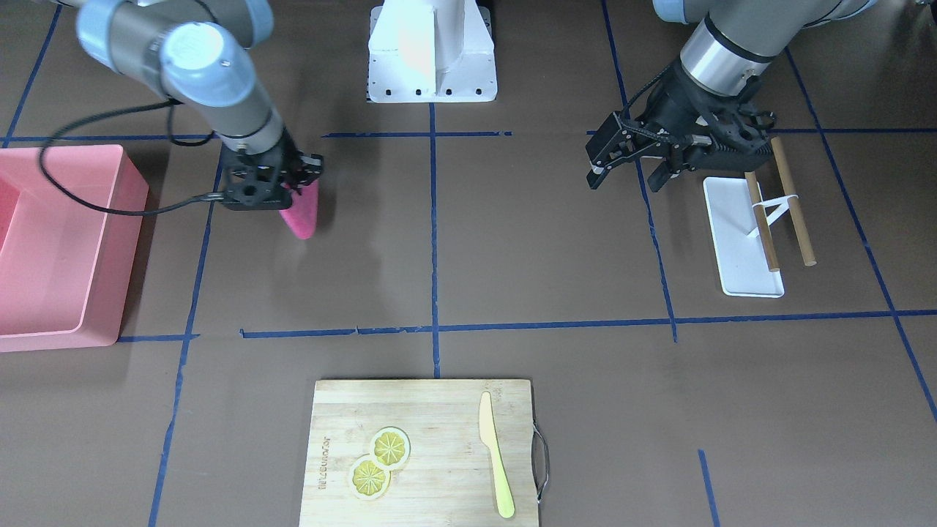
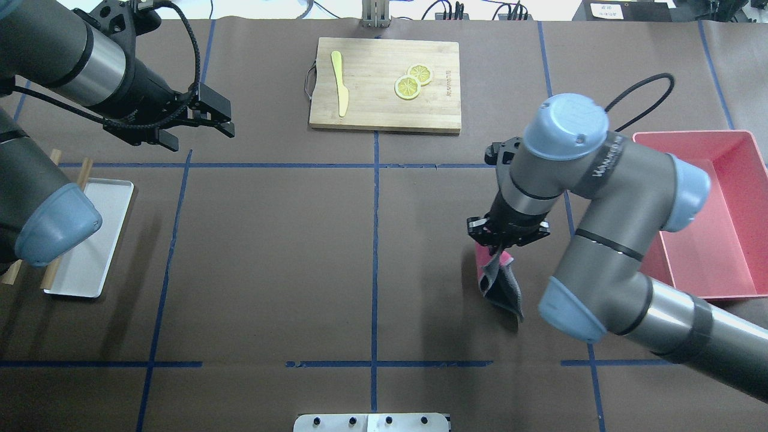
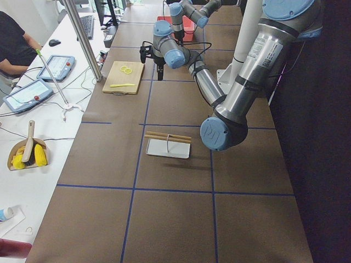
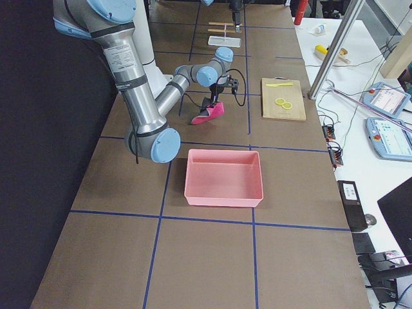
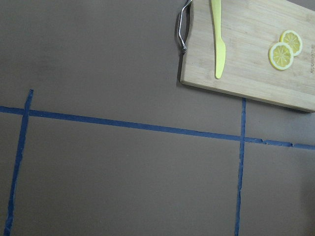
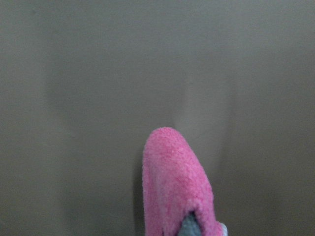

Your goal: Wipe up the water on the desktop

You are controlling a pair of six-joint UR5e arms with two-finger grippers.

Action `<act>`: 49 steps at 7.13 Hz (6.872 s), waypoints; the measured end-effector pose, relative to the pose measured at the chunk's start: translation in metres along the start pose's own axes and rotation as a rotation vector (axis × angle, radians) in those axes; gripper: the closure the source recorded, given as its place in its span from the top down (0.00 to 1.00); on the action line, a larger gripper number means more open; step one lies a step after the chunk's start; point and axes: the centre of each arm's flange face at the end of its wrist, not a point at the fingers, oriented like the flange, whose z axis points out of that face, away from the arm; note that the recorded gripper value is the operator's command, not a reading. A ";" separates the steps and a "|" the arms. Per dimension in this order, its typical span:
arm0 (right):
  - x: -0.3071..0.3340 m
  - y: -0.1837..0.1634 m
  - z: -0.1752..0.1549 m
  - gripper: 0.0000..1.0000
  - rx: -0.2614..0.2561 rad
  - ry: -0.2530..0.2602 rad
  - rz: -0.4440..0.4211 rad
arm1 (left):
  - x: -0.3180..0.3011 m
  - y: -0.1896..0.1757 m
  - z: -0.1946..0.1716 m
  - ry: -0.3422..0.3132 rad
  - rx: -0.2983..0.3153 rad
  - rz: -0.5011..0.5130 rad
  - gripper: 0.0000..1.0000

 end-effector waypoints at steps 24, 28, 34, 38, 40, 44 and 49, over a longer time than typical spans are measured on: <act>0.148 -0.005 0.060 0.01 0.001 0.119 -0.031 | -0.034 -0.005 -0.024 -0.013 0.038 -0.010 1.00; -0.030 -0.023 0.050 0.01 0.013 0.020 0.098 | -0.034 -0.005 -0.024 -0.013 0.037 -0.010 1.00; 0.059 -0.013 -0.030 0.01 0.052 -0.040 0.105 | -0.036 -0.004 -0.024 -0.016 0.037 -0.012 1.00; 0.231 -0.022 -0.174 0.02 0.140 -0.038 0.074 | -0.039 -0.004 -0.022 -0.020 0.034 -0.015 1.00; 0.341 -0.017 -0.185 0.05 0.137 -0.006 -0.013 | -0.040 -0.003 -0.023 -0.020 0.034 -0.016 1.00; 0.436 -0.061 -0.118 0.99 0.058 0.041 -0.061 | -0.041 -0.005 -0.025 -0.019 0.039 -0.017 1.00; 0.455 -0.070 -0.121 1.00 0.099 0.028 -0.066 | -0.085 -0.014 -0.026 -0.083 0.044 0.075 1.00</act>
